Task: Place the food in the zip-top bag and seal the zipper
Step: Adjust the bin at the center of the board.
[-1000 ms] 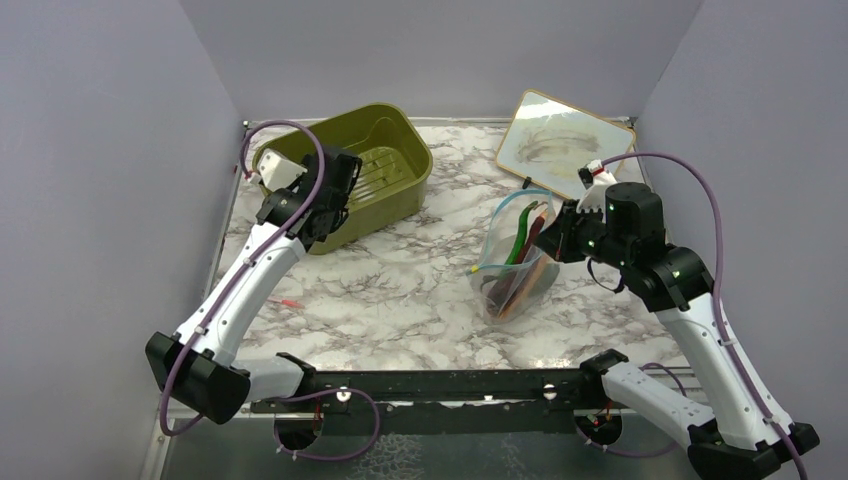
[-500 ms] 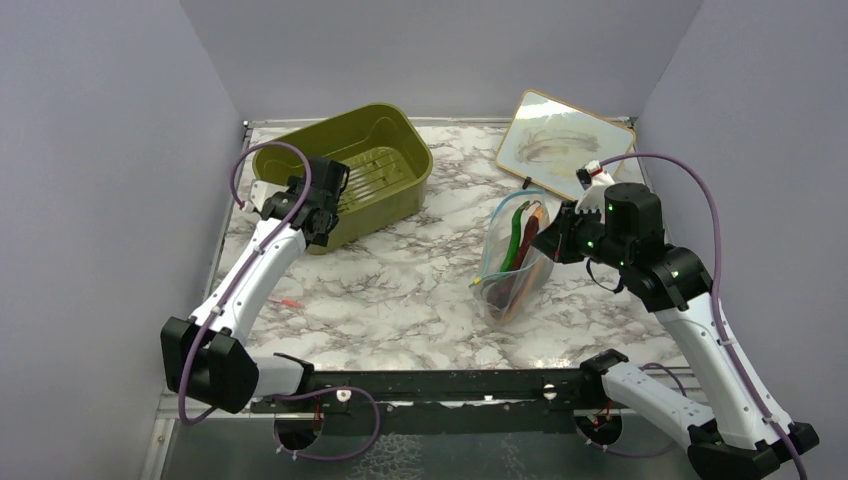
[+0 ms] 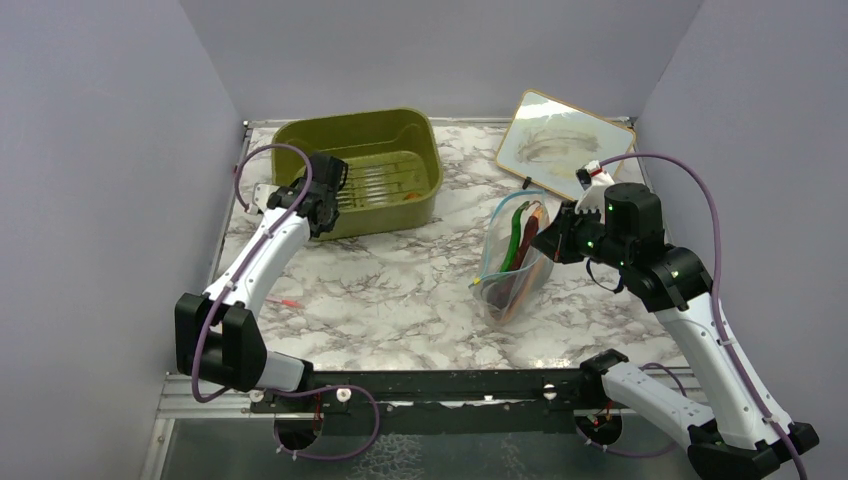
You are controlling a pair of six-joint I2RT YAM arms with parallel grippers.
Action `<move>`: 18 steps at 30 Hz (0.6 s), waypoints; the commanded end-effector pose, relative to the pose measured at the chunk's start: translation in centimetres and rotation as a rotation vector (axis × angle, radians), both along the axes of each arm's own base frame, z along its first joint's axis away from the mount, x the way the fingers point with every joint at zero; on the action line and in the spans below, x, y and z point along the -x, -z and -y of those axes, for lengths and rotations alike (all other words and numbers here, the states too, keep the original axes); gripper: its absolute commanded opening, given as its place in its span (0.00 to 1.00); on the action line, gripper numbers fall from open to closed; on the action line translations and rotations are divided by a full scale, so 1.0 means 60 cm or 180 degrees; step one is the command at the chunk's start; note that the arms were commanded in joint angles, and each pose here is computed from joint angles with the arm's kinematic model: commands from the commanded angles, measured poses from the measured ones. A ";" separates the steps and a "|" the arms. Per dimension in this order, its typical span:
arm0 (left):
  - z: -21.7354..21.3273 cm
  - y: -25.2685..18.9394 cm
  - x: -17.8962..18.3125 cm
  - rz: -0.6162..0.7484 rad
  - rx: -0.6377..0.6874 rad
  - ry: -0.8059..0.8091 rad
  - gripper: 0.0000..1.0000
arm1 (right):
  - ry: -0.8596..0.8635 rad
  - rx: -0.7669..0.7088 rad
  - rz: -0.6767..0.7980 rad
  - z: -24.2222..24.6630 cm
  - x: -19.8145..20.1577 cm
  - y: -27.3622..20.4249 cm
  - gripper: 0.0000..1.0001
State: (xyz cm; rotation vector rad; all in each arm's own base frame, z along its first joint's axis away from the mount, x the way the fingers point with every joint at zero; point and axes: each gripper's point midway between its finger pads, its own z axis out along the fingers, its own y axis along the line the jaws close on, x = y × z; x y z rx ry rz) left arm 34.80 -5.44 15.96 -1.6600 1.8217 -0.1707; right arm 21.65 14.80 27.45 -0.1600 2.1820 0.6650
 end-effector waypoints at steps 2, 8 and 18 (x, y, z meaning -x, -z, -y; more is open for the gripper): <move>-0.025 -0.010 0.008 -0.0072 -0.0381 0.0171 0.06 | -0.0053 -0.0138 0.0154 -0.009 -0.001 -0.022 0.01; -0.054 -0.024 -0.002 -0.0174 -0.0720 0.0376 0.00 | -0.0054 -0.0144 0.0166 -0.008 0.000 -0.025 0.01; -0.099 -0.099 -0.086 0.0003 -0.2115 0.1437 0.00 | -0.0059 -0.0160 0.0170 -0.008 0.004 -0.028 0.01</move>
